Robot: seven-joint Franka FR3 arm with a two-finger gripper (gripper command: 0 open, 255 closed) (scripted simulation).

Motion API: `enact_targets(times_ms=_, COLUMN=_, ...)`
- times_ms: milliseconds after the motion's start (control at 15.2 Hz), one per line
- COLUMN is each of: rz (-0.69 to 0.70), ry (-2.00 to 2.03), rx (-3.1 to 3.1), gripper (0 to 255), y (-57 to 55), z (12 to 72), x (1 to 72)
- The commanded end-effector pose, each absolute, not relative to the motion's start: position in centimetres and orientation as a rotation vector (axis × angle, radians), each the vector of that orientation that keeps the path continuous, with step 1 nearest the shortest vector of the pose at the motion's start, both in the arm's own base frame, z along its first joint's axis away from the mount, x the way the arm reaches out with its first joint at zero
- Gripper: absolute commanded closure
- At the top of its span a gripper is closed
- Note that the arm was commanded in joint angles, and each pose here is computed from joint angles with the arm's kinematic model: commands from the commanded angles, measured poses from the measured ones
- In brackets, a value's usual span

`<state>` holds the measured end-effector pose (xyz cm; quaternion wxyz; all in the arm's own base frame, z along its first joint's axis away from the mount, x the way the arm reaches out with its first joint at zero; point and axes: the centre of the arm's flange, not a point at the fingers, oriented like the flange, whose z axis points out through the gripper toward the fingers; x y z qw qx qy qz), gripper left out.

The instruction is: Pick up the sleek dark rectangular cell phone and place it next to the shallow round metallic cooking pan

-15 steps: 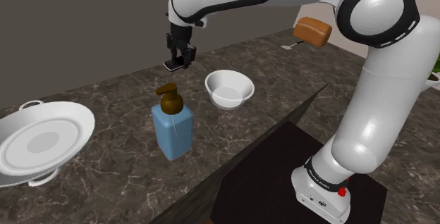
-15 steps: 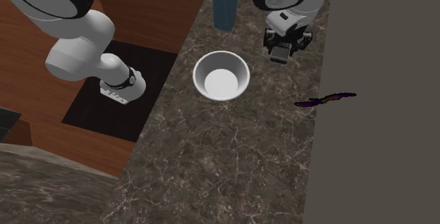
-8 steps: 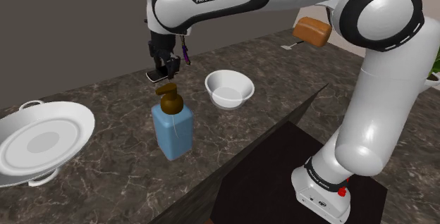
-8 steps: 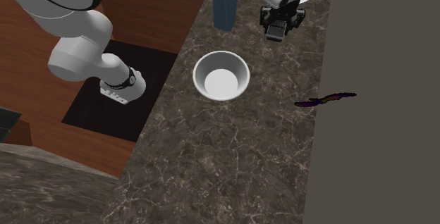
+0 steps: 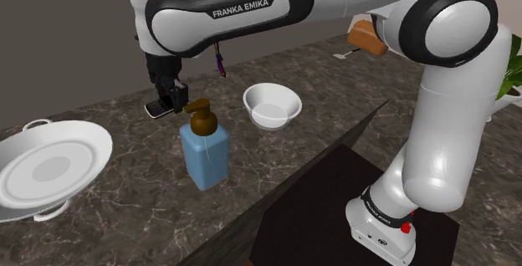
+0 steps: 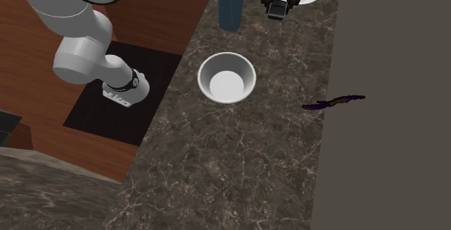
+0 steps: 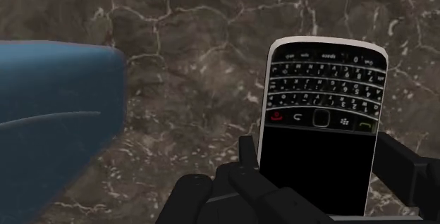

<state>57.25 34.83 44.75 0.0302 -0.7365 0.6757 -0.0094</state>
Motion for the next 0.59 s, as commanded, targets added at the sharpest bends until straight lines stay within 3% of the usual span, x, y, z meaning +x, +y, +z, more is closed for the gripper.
enact_targets(times_ms=0, rz=-0.029, ry=2.084, rx=-2.269, gripper=255, y=37.4, z=44.6, x=56.5)
enact_targets(times_ms=528, rz=-0.029, ry=2.084, rx=-2.269, gripper=255, y=38.8, z=40.9, x=56.0)
